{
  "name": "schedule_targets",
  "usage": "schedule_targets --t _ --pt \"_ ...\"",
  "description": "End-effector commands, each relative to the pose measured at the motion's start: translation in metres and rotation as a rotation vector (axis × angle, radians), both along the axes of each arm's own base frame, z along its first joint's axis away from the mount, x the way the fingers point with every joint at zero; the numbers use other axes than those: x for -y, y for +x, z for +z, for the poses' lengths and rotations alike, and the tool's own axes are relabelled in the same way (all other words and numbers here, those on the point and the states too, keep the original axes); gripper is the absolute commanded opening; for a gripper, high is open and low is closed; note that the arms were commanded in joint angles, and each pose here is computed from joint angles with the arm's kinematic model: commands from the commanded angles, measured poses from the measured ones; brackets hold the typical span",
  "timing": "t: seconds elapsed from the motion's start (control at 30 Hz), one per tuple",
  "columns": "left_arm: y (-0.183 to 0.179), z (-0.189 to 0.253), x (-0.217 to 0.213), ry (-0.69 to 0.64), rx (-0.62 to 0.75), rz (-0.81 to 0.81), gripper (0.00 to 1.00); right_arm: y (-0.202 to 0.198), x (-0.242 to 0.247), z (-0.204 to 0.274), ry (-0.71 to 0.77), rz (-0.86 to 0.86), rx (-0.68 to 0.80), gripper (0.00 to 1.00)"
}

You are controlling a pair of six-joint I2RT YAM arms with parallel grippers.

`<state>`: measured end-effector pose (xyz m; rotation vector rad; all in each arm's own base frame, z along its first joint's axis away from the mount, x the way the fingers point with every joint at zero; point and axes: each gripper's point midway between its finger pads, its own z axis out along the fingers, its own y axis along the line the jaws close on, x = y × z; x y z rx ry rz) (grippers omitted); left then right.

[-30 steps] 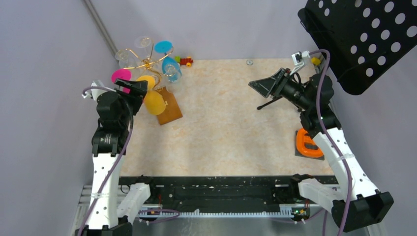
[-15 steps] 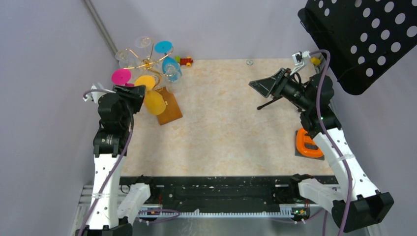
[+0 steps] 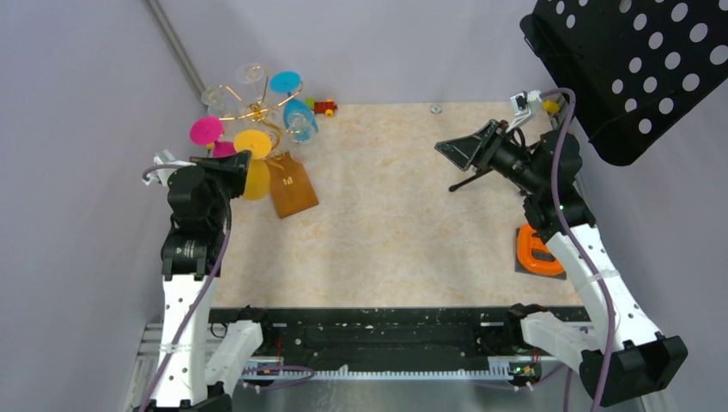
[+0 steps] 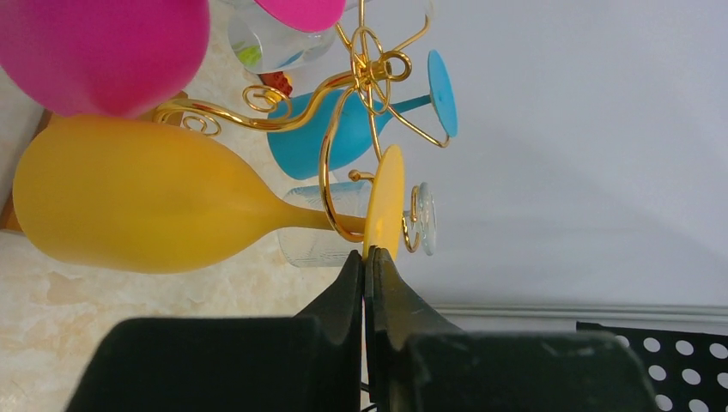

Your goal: Take the wine glass off the wine glass rack

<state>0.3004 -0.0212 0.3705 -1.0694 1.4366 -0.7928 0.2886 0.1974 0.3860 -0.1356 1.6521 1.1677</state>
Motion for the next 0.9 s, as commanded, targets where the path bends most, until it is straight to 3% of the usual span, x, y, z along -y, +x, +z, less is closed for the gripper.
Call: schedule_targets --t 0.0,0.67,0.87 --pt "-0.004 0.031 -0.006 -0.041 0.091 0.041 0.0 -0.003 0.0 0.013 0.007 -0.003 0.064 0.5" --pt "0.003 0.056 -0.032 -0.026 0.173 0.178 0.0 0.003 -0.001 0.011 0.027 -0.012 0.042 0.5" --pt "0.025 0.063 -0.017 0.005 0.179 0.091 0.0 -0.001 -0.001 0.013 0.026 -0.003 0.051 0.61"
